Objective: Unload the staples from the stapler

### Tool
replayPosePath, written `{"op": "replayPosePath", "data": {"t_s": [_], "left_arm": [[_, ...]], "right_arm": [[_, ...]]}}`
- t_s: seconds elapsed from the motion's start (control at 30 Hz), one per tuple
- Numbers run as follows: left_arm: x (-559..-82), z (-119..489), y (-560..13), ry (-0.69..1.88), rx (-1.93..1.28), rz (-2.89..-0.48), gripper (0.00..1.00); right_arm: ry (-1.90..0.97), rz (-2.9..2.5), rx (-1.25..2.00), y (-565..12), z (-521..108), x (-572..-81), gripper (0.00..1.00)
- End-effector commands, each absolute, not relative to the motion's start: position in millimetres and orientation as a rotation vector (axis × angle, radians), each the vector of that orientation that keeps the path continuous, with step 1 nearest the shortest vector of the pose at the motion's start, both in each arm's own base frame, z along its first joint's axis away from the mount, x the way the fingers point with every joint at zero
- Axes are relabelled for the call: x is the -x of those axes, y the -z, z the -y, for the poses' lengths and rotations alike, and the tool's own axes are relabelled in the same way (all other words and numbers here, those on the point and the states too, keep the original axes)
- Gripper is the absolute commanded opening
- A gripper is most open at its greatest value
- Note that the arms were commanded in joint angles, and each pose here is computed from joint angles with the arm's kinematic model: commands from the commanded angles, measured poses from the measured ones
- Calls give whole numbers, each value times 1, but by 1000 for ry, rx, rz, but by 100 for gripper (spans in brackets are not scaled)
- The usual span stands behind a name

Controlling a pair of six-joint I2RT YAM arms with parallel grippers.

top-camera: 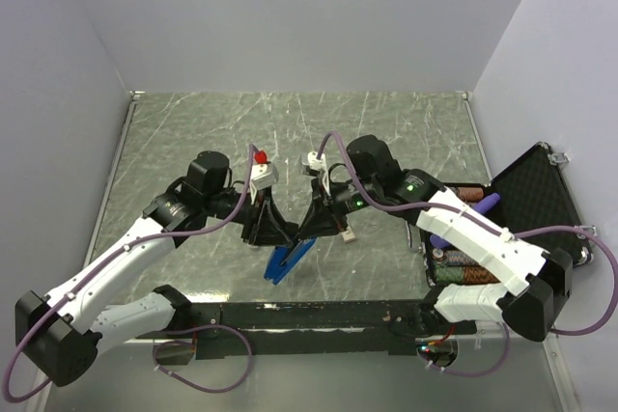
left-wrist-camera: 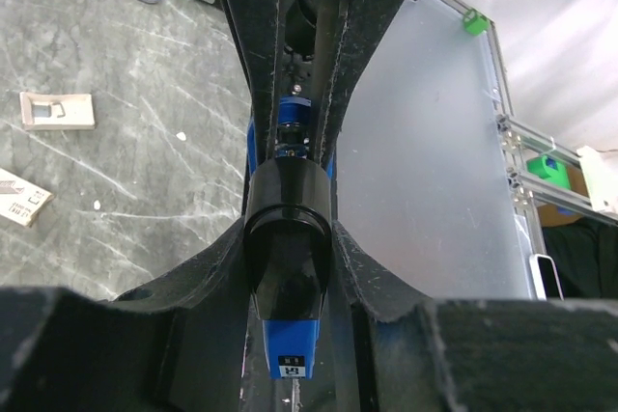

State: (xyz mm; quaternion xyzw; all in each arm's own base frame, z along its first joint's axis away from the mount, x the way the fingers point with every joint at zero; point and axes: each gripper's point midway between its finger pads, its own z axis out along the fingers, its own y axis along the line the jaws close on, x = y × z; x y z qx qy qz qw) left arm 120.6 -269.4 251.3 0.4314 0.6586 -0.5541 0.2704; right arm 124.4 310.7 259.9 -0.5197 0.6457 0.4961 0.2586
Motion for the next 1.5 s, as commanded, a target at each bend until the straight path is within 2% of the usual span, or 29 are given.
{"op": "replayPosePath", "data": {"t_s": [0.0, 0.17, 0.5, 0.83, 1.0, 1.47], "left_arm": [[-121, 271, -295, 1461, -1169, -1554, 1], [-124, 270, -309, 1426, -1121, -1511, 1], [-136, 267, -337, 1355, -986, -1433, 1], [-137, 273, -333, 1405, -988, -1434, 1], [-135, 276, -324, 1402, -1014, -1463, 1], [-131, 279, -310, 1383, -1037, -1518, 1]], "right_arm": [[-1392, -1720, 1420, -254, -305, -108, 6], [-1417, -1729, 1393, -243, -300, -99, 1], [-1425, -1746, 1357, -233, -295, -92, 1], [-1380, -1707, 1315, -252, -306, -109, 15], [-1338, -1706, 1290, -260, -308, -117, 25], [-1182, -1706, 1248, -281, -298, -132, 38]]}}
